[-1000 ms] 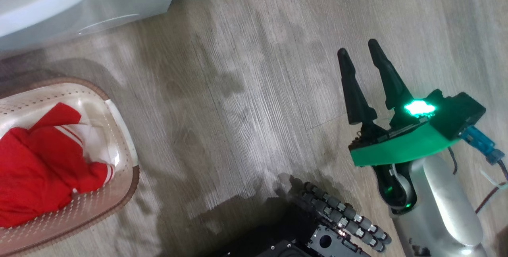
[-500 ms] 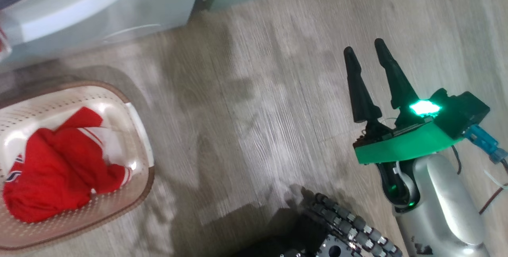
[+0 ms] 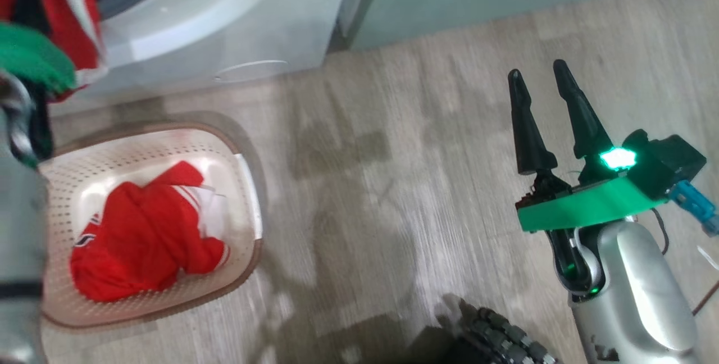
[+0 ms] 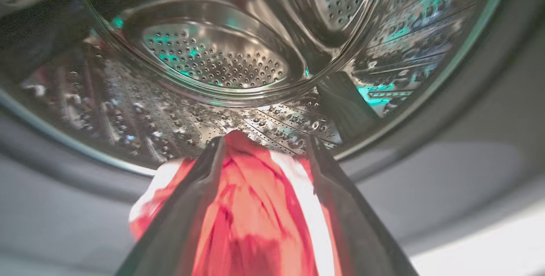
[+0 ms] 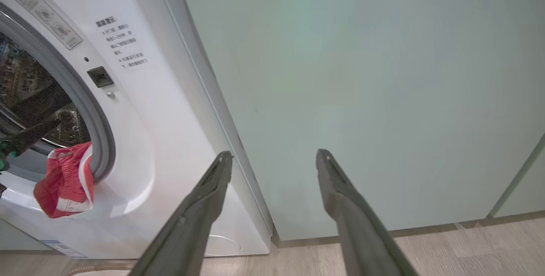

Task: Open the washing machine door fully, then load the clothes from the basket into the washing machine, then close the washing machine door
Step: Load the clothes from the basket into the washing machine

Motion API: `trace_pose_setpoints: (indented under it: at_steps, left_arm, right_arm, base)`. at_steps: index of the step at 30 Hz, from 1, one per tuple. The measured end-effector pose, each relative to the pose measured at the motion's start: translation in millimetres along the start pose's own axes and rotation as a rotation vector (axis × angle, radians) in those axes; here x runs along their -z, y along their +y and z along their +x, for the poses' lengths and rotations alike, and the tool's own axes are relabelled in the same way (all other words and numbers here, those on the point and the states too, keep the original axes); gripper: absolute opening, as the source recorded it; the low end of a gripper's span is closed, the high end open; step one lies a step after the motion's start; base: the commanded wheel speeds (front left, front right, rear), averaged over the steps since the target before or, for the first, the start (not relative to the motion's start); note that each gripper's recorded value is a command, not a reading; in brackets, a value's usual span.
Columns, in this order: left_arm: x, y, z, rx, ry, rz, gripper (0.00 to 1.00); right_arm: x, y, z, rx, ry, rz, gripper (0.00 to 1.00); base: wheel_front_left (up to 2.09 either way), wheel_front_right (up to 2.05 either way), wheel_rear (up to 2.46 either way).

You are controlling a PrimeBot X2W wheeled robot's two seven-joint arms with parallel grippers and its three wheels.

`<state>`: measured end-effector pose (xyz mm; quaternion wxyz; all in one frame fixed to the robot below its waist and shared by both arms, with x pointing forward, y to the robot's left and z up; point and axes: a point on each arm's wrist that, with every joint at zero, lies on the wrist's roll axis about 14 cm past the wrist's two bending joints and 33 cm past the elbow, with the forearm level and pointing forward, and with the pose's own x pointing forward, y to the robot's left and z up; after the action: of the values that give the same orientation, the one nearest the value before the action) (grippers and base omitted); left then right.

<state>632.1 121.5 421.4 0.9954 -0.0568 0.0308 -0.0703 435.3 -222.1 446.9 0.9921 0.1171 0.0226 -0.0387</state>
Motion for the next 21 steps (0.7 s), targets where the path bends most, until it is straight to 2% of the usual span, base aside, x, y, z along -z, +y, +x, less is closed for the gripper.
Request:
trace_pose_setpoints:
  at_steps: [7, 21]
  left_arm:
    - [-24, 8, -62, -0.046, -0.079, -0.022, 1.0]
    - [-34, 12, -153, -0.122, -0.065, -0.027, 1.0]
  right_arm:
    - [-1, 12, 2, -0.035, -0.007, -0.003, 1.0]
    - [-5, 28, 2, -0.079, -0.011, -0.026, 1.0]
  base:
    - [0.0, 0.0, 0.0]
    - [0.0, 0.0, 0.0]
